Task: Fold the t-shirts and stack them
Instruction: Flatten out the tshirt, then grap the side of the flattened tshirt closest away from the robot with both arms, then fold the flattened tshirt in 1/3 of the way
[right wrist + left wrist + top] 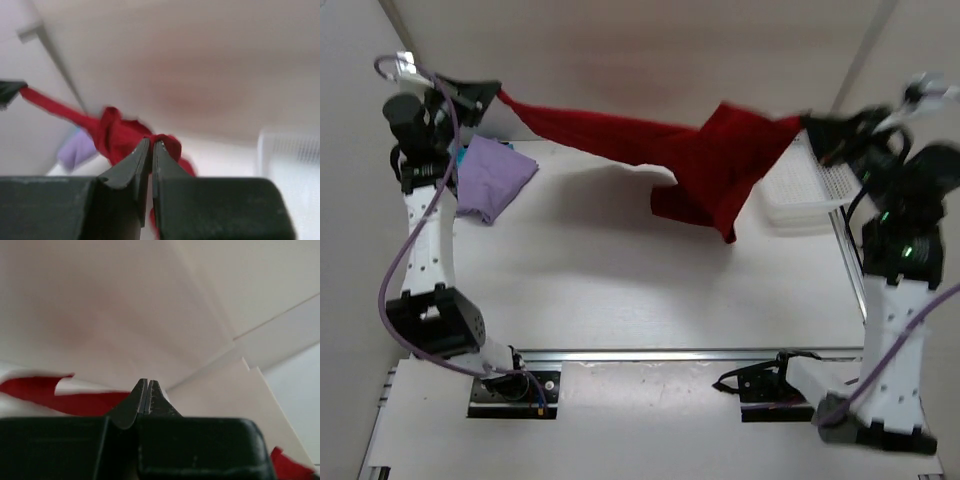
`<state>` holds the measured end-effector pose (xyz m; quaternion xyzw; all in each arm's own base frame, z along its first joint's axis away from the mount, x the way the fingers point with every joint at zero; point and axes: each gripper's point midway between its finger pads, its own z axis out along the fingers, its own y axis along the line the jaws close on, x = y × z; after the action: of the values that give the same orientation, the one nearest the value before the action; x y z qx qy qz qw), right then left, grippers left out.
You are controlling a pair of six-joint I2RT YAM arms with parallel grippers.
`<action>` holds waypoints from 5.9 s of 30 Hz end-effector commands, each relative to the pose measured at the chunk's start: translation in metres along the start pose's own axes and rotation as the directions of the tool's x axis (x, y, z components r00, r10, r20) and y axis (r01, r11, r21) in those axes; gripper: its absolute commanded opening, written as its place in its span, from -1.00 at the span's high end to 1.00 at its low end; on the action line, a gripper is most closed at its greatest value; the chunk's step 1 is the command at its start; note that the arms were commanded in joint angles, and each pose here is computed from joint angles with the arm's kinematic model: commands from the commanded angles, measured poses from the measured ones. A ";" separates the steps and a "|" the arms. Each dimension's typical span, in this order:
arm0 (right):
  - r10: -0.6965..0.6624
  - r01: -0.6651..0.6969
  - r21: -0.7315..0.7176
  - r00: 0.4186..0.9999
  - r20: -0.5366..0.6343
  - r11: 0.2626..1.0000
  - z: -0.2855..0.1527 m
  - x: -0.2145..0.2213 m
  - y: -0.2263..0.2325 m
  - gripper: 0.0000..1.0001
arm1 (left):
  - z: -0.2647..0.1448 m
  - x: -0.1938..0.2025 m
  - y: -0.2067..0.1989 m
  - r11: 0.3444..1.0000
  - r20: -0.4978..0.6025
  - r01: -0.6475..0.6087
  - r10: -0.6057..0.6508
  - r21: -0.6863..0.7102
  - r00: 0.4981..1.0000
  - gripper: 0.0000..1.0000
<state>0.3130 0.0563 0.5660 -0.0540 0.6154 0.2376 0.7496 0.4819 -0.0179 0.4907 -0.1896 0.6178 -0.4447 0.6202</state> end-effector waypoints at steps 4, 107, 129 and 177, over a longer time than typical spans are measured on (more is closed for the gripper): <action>0.241 -0.229 0.073 0.927 -0.288 0.971 -0.089 0.228 -0.008 1.00 | -0.093 0.100 0.098 0.974 -0.036 0.112 -0.122 -0.195 0.992 0.72; 0.014 -0.016 0.024 0.995 0.100 1.000 0.133 -0.032 -0.089 1.00 | 0.021 -0.061 0.002 0.998 0.217 -0.031 0.044 -0.062 0.975 1.00; 0.499 -0.234 0.475 0.652 -0.571 0.848 -0.182 0.384 -0.046 1.00 | -0.252 0.226 0.261 0.733 -0.076 0.068 -0.162 -0.677 0.984 1.00; 0.419 -0.136 0.432 0.608 -0.674 0.892 0.047 0.440 -0.128 1.00 | -0.159 0.220 0.336 0.632 -0.032 0.186 -0.317 -0.752 0.948 0.96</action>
<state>0.4451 0.0885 0.1309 0.1005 0.8988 0.2120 0.3703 0.3839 0.0312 0.0553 -0.4856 0.7637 -0.2559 0.3397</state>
